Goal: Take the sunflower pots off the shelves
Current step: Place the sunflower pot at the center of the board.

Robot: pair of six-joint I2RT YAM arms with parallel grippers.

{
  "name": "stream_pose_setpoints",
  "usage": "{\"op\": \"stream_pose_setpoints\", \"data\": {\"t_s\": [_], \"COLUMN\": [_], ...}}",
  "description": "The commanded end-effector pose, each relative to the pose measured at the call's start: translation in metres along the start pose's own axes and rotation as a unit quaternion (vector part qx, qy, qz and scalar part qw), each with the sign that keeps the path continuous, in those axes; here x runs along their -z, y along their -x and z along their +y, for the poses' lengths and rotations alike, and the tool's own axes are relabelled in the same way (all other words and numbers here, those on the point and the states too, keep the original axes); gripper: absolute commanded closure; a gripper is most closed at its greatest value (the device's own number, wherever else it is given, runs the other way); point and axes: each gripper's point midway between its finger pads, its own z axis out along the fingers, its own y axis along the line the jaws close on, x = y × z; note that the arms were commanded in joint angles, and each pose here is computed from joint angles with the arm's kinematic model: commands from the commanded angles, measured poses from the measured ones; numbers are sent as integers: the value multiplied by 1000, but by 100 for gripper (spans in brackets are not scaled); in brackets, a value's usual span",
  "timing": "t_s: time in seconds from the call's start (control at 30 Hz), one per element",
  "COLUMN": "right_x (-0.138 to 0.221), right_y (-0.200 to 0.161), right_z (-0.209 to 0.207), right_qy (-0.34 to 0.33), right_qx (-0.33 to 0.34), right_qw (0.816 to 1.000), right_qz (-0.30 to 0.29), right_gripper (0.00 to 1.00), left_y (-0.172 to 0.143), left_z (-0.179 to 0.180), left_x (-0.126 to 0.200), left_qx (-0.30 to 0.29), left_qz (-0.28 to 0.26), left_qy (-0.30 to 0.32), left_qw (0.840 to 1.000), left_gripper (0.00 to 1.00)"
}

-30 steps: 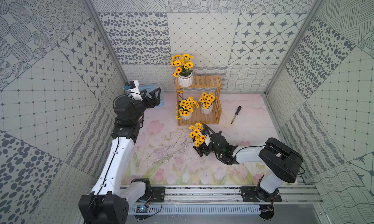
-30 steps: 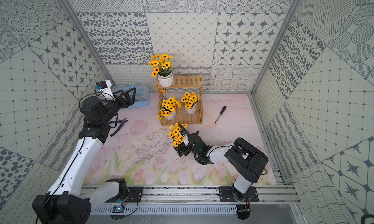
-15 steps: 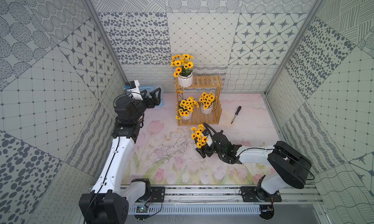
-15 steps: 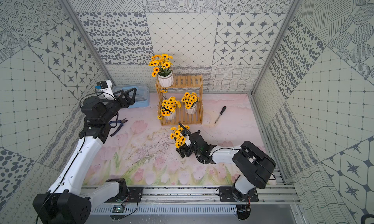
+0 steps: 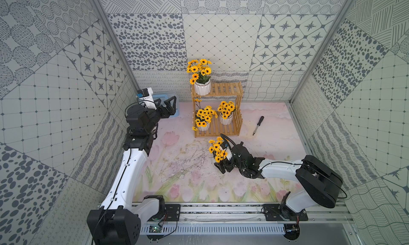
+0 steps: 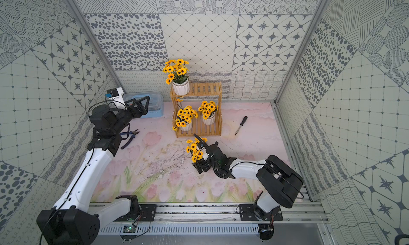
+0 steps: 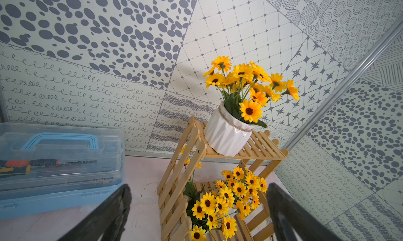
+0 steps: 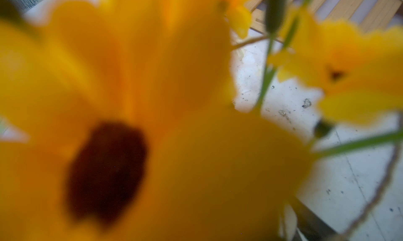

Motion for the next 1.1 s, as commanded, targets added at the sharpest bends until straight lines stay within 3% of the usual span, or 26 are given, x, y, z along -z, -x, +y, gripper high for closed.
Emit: {"op": "stream_pose_setpoints", "data": {"t_s": [0.0,0.2,0.43,0.77,0.87,1.07], "right_x": [2,-2,9,15,9,-3], "right_y": [17,27,52,48,42,22], "right_z": [-2,5,17,40,36,5], "right_qy": [-7,9,48,116,101,0], "right_qx": [4,5,-18,3,12,23], "right_qw": [1000,1000,997,992,994,1000], "right_qz": [-24,-15,-58,-51,-31,-7], "right_gripper": [2,2,2,2,2,2], "left_y": [11,13,12,10,8,8], "left_z": [-8,-8,-8,-7,-6,-6], "left_x": [-2,-3,-4,-5,-6,-6], "left_qx": [-1,-3,-3,-3,-1,1], "left_qz": [-15,-18,-18,-17,-15,-16], "left_qy": [-17,-18,-20,-19,-19,-21], "left_qw": [1000,1000,1000,1000,1000,1000], "left_gripper": [3,3,3,3,3,3]}}
